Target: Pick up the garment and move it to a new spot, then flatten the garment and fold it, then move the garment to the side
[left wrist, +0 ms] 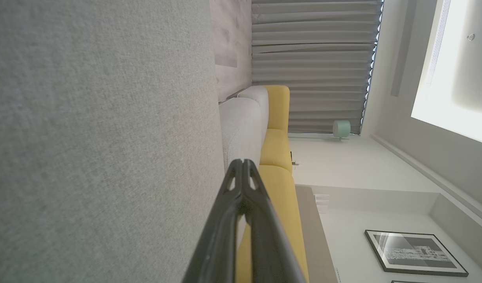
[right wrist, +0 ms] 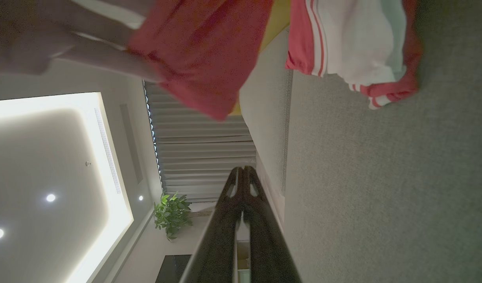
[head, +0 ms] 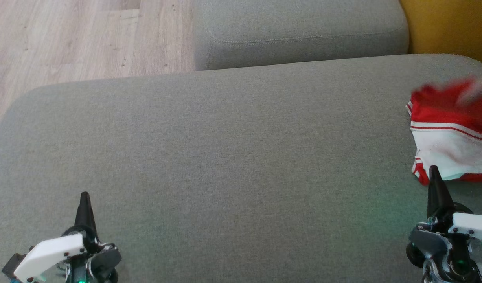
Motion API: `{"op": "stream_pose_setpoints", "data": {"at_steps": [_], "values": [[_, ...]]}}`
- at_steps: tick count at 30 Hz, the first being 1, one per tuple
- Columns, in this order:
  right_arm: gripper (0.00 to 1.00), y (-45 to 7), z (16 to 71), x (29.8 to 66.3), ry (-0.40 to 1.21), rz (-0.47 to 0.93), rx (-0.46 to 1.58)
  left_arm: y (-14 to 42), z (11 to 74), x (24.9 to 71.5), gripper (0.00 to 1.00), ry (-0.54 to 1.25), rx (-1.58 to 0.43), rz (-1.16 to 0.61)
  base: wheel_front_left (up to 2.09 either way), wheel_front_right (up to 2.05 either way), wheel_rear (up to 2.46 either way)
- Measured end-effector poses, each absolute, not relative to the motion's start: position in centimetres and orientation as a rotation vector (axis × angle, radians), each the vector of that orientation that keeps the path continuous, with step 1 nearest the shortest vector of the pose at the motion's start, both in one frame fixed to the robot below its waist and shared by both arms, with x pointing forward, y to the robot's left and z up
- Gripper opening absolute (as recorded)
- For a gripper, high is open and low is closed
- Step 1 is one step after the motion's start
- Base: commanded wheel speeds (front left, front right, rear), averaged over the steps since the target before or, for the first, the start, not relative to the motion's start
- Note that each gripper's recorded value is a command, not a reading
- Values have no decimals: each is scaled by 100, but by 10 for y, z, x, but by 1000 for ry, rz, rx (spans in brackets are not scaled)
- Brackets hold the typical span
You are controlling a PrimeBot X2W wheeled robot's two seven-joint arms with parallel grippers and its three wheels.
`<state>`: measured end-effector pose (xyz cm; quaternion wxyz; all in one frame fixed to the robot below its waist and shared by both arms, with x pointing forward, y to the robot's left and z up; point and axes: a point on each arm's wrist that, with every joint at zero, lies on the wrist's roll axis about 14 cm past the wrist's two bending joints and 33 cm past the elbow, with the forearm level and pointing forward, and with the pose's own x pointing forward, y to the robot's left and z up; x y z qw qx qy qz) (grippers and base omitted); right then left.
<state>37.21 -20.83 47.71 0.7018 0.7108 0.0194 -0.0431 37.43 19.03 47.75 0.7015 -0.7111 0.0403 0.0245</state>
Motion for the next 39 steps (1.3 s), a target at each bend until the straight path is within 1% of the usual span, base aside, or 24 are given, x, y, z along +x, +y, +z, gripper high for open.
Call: {"op": "stream_pose_setpoints", "data": {"at_steps": [39], "values": [[0,-208,477,372,43,-96,1582,190,478,374,0,90,-1583,54,0,0,0]]}}
